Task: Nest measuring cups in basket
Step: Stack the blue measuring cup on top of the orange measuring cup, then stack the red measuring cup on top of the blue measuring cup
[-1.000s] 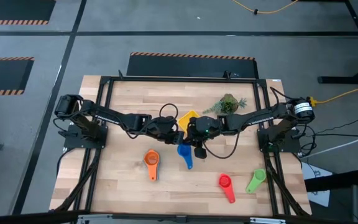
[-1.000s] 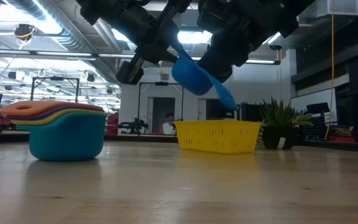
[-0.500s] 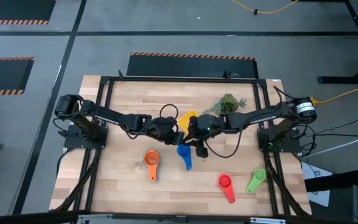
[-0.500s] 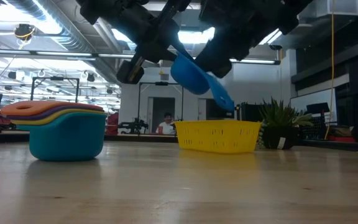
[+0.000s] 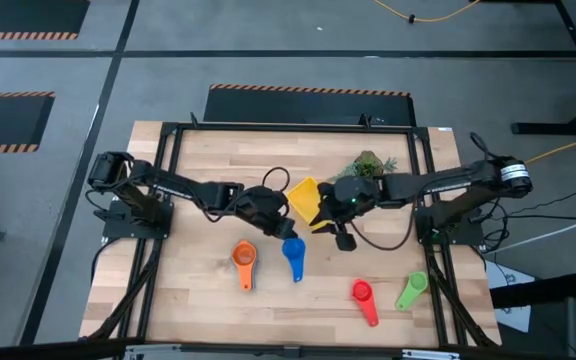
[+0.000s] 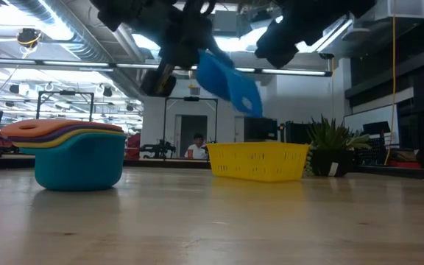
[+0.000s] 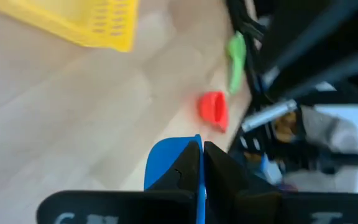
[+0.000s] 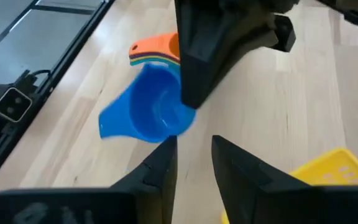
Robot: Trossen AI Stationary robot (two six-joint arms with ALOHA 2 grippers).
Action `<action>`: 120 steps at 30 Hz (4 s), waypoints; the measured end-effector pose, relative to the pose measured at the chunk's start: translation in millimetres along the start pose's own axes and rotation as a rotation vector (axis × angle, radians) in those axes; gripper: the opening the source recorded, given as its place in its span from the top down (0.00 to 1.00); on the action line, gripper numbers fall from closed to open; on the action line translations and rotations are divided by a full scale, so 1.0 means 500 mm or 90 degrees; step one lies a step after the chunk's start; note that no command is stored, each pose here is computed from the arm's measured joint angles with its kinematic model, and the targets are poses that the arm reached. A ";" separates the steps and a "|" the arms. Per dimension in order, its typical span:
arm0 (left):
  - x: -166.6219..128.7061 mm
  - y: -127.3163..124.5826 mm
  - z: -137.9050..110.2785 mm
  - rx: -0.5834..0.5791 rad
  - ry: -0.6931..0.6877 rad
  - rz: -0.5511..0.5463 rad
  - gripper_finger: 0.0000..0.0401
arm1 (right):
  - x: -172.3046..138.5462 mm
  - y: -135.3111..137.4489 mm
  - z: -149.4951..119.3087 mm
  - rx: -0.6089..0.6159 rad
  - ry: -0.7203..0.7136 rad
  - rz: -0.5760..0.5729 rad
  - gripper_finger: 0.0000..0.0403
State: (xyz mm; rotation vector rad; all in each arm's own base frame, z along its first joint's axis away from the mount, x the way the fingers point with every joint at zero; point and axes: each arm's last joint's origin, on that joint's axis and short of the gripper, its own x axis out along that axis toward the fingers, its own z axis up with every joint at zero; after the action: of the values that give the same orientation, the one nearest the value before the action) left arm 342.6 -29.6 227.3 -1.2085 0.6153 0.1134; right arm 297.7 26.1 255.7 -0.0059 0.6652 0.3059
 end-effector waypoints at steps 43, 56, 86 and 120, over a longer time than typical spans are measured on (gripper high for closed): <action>-0.140 -0.004 -0.038 0.202 0.238 0.005 0.99 | -0.012 0.004 -0.019 0.017 0.063 0.004 0.74; -0.107 0.078 -0.072 0.128 0.209 -0.071 0.99 | -0.012 0.004 -0.019 0.017 0.064 0.004 0.74; -0.186 0.213 -0.126 -0.011 0.051 -0.133 0.99 | -0.012 0.004 -0.018 0.016 0.060 0.004 0.74; -0.183 0.227 -0.125 -0.014 0.007 -0.073 0.73 | -0.012 0.004 -0.018 0.016 0.060 0.003 0.74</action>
State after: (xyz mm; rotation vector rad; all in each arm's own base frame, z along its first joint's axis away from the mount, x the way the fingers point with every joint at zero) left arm 196.9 -21.8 164.5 -1.2637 0.5545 0.0170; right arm 287.3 25.4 252.3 0.0057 0.7626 0.3035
